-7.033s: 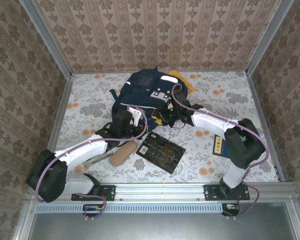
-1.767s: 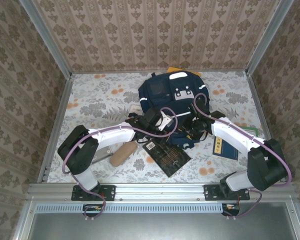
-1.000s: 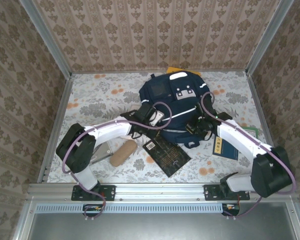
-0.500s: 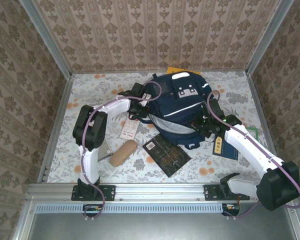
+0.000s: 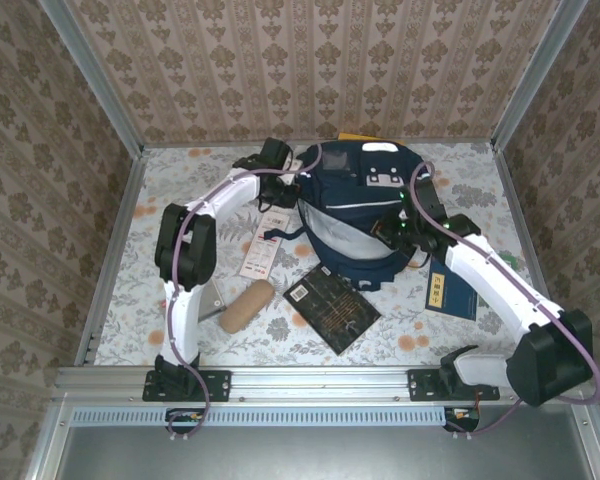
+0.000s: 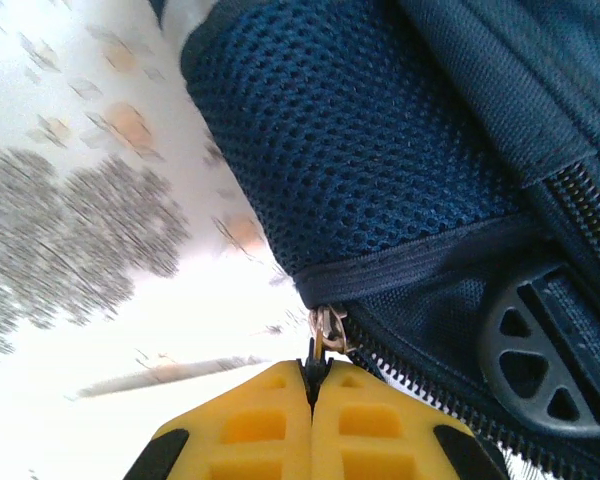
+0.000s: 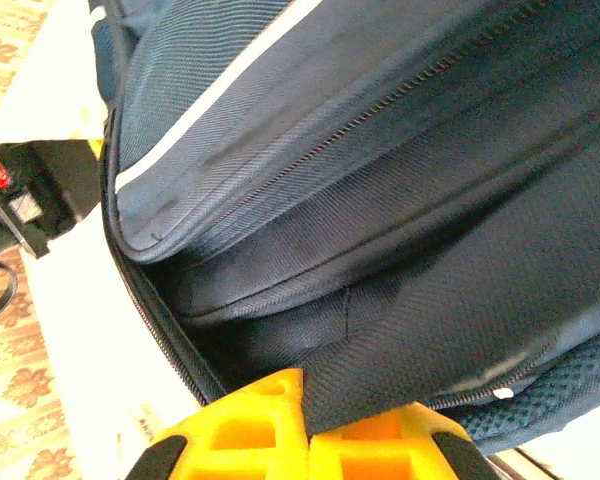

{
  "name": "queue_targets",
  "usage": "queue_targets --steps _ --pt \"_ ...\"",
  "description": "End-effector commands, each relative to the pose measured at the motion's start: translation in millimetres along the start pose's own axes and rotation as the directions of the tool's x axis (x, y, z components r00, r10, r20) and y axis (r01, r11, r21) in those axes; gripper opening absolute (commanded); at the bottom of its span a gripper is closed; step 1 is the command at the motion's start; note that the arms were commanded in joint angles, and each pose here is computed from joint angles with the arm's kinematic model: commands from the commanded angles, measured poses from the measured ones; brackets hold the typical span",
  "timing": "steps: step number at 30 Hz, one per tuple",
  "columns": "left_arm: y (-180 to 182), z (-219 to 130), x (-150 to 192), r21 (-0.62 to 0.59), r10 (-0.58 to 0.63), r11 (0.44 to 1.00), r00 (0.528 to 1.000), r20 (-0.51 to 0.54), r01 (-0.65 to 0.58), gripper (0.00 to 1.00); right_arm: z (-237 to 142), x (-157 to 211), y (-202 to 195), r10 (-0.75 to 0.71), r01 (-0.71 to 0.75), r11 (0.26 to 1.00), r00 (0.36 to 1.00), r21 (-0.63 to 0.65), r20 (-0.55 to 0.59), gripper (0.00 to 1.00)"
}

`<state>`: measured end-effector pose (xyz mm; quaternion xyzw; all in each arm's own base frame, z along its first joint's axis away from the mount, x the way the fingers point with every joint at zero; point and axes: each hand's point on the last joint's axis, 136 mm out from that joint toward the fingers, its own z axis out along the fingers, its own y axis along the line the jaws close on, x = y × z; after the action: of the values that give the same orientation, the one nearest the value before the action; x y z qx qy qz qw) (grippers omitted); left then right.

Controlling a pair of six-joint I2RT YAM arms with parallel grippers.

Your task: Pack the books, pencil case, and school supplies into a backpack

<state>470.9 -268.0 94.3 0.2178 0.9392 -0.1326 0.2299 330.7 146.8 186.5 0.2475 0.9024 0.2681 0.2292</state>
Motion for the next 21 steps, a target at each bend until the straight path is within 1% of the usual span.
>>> queue_targets --steps 1,3,7,9,11,13,16,18,21 --pt "64.3 -11.5 -25.6 -0.156 -0.035 0.987 0.997 0.070 0.046 0.00 -6.8 -7.7 32.4 -0.083 0.082 0.995 0.997 -0.050 -0.006 0.00" --pt "64.4 -12.7 -29.4 -0.132 -0.043 0.990 0.996 0.074 0.052 0.13 -4.3 -12.0 44.1 -0.094 0.094 0.993 0.996 -0.068 0.002 0.00" --pt "51.3 -21.6 -31.9 -0.055 -0.064 0.996 0.993 0.102 0.069 0.24 14.9 -18.0 43.2 -0.098 0.098 0.995 0.995 -0.026 -0.010 0.00" --pt "44.6 -30.0 -32.0 -0.024 -0.079 0.996 0.988 0.132 0.083 0.33 20.6 -20.9 41.9 -0.104 0.104 0.995 0.995 -0.011 -0.009 0.00" --pt "40.1 -41.3 -31.4 -0.003 -0.088 0.996 0.982 0.167 0.090 0.40 24.4 -23.3 41.1 -0.119 0.119 0.993 0.993 0.003 -0.004 0.00" --pt "34.6 -54.2 -29.5 0.027 -0.105 0.994 0.973 0.205 0.102 0.43 28.7 -24.9 41.3 -0.125 0.125 0.992 0.992 0.007 -0.010 0.00" --pt "28.2 -67.9 -20.8 0.068 -0.142 0.989 0.965 0.223 0.129 0.45 33.6 -26.8 44.6 -0.135 0.135 0.991 0.991 0.007 -0.020 0.00" --pt "23.9 -70.8 -11.6 0.099 -0.187 0.981 0.959 0.215 0.169 0.45 36.1 -26.4 47.8 -0.138 0.138 0.990 0.990 -0.002 -0.031 0.00" --pt "13.0 -64.2 4.7 0.163 -0.259 0.959 0.949 0.180 0.231 0.44 36.8 -21.6 65.3 -0.157 0.153 0.986 0.986 -0.071 -0.050 0.00"
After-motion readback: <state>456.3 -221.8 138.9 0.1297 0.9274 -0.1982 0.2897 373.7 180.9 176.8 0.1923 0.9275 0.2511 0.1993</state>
